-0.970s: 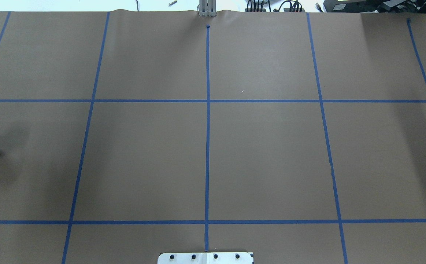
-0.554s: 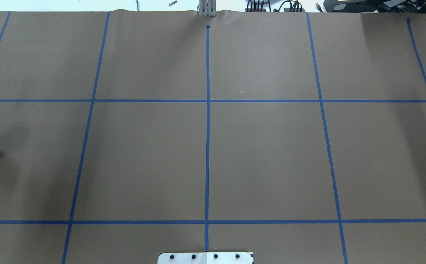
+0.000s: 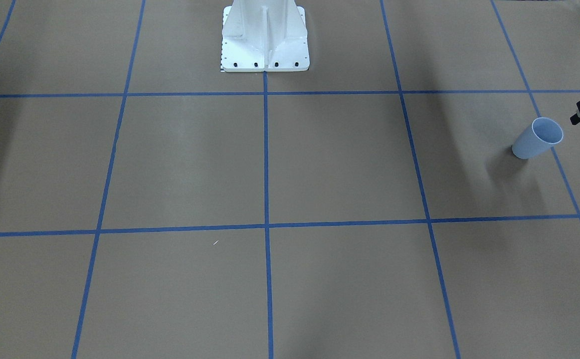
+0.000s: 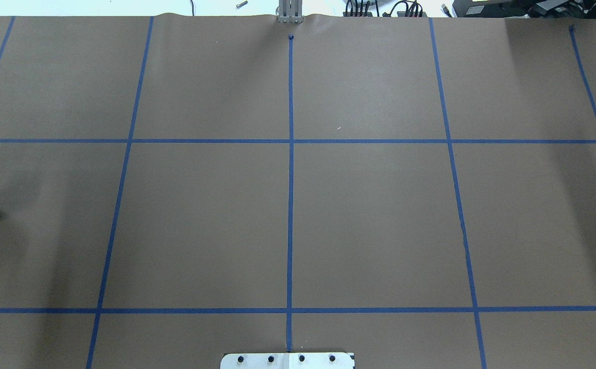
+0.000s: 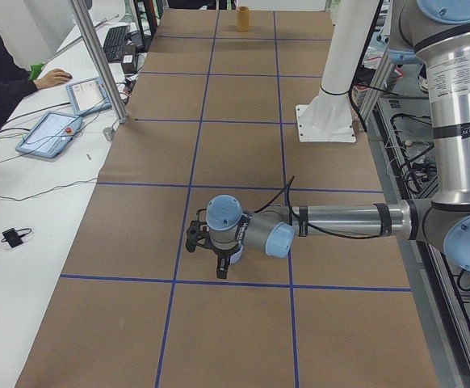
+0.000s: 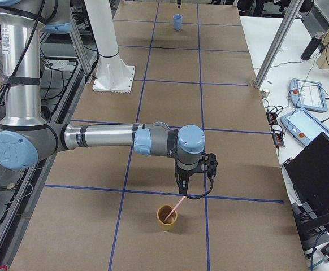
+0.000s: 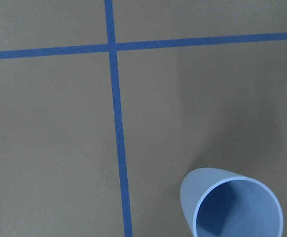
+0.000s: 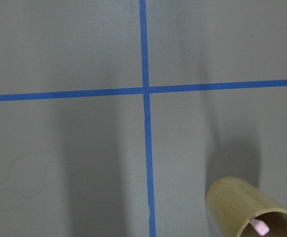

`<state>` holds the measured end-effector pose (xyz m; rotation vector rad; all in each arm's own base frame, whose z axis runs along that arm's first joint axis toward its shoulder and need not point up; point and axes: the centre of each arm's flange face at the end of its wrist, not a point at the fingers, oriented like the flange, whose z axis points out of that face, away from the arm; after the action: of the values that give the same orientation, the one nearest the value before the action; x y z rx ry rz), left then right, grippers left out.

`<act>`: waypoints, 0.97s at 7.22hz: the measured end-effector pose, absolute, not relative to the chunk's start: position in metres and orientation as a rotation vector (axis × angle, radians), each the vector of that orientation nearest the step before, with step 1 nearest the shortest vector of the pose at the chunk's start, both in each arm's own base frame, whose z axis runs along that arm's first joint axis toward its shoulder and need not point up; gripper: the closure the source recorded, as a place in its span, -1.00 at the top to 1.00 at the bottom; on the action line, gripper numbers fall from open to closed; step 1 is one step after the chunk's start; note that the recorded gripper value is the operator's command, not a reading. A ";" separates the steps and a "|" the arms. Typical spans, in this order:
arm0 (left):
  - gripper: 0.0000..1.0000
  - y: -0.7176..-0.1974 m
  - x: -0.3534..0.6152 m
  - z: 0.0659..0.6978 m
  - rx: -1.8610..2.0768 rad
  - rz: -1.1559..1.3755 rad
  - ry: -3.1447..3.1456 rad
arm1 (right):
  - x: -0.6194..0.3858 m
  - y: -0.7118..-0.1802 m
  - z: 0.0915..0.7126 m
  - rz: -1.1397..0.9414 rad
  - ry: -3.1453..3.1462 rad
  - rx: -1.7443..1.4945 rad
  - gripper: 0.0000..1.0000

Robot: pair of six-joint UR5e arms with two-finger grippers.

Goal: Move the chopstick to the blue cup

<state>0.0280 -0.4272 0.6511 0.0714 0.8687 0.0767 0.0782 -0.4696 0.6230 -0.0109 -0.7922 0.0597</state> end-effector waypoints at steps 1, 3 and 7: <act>0.97 -0.432 0.038 0.651 0.063 0.091 0.871 | 0.078 -0.470 0.622 0.059 -0.792 -0.010 1.00; 0.97 -0.449 0.057 0.656 0.046 0.119 0.873 | 0.078 -0.471 0.621 0.059 -0.792 -0.008 1.00; 0.96 -0.454 0.075 0.661 0.023 0.150 0.877 | 0.078 -0.471 0.621 0.059 -0.791 -0.008 1.00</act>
<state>0.0748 -0.4541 0.6610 0.0232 0.8772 0.1501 0.0783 -0.4714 0.6211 -0.0077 -0.7909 0.0587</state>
